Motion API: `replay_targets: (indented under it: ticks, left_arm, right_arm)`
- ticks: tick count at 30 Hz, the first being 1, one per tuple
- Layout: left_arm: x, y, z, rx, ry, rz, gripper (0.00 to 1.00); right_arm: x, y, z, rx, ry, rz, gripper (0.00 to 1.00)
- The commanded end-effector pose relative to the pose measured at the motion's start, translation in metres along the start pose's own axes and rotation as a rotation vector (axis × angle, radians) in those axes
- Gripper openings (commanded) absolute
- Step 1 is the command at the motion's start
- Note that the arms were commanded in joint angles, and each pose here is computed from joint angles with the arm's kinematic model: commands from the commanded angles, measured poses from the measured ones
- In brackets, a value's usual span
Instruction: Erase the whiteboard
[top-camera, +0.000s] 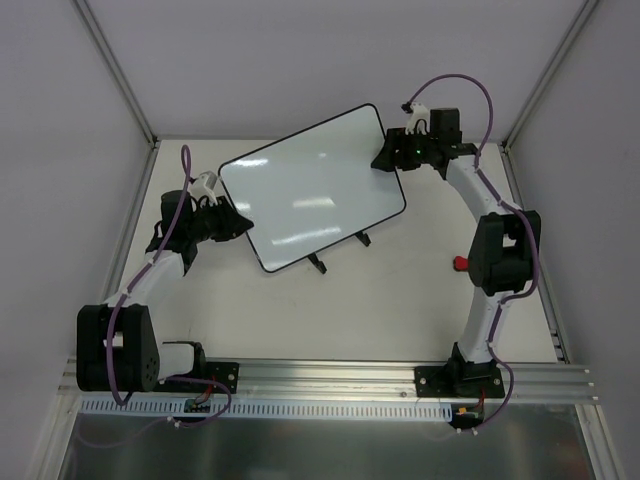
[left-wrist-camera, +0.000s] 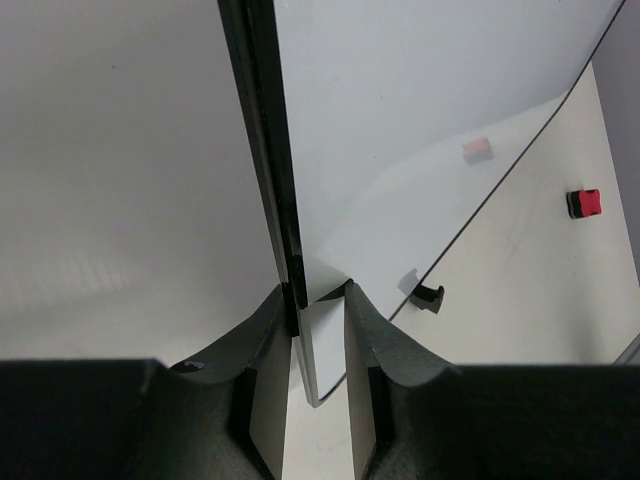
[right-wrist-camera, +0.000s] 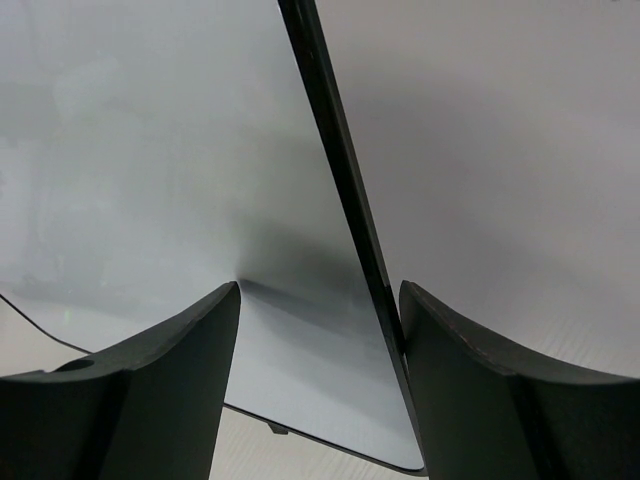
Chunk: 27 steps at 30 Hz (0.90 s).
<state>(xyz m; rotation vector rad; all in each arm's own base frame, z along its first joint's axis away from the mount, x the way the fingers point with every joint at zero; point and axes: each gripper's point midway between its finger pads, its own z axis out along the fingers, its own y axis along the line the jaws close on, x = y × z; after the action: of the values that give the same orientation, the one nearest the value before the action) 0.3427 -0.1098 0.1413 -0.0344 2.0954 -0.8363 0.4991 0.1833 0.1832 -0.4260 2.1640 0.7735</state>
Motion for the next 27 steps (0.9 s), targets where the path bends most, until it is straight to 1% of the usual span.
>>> replay_targets:
  ticks: [1, 15, 23, 27]
  left_arm:
    - [-0.033, -0.035, -0.003, 0.091, -0.094, 0.106, 0.0]
    - [-0.027, -0.037, -0.011, 0.086, -0.104, 0.106, 0.0]
    - [-0.018, -0.043, -0.017, 0.093, -0.103, 0.106, 0.0]
    - [-0.004, -0.038, -0.017, 0.081, -0.081, 0.092, 0.0]
  right_arm:
    - [-0.023, 0.061, 0.007, -0.19, -0.03, -0.03, 0.67]
    - [0.005, 0.05, 0.044, -0.221, 0.041, -0.027, 0.68]
    - [0.016, 0.048, 0.047, -0.215, 0.062, -0.021, 0.68]
    - [0.02, 0.047, 0.045, -0.208, 0.065, -0.028, 0.68]
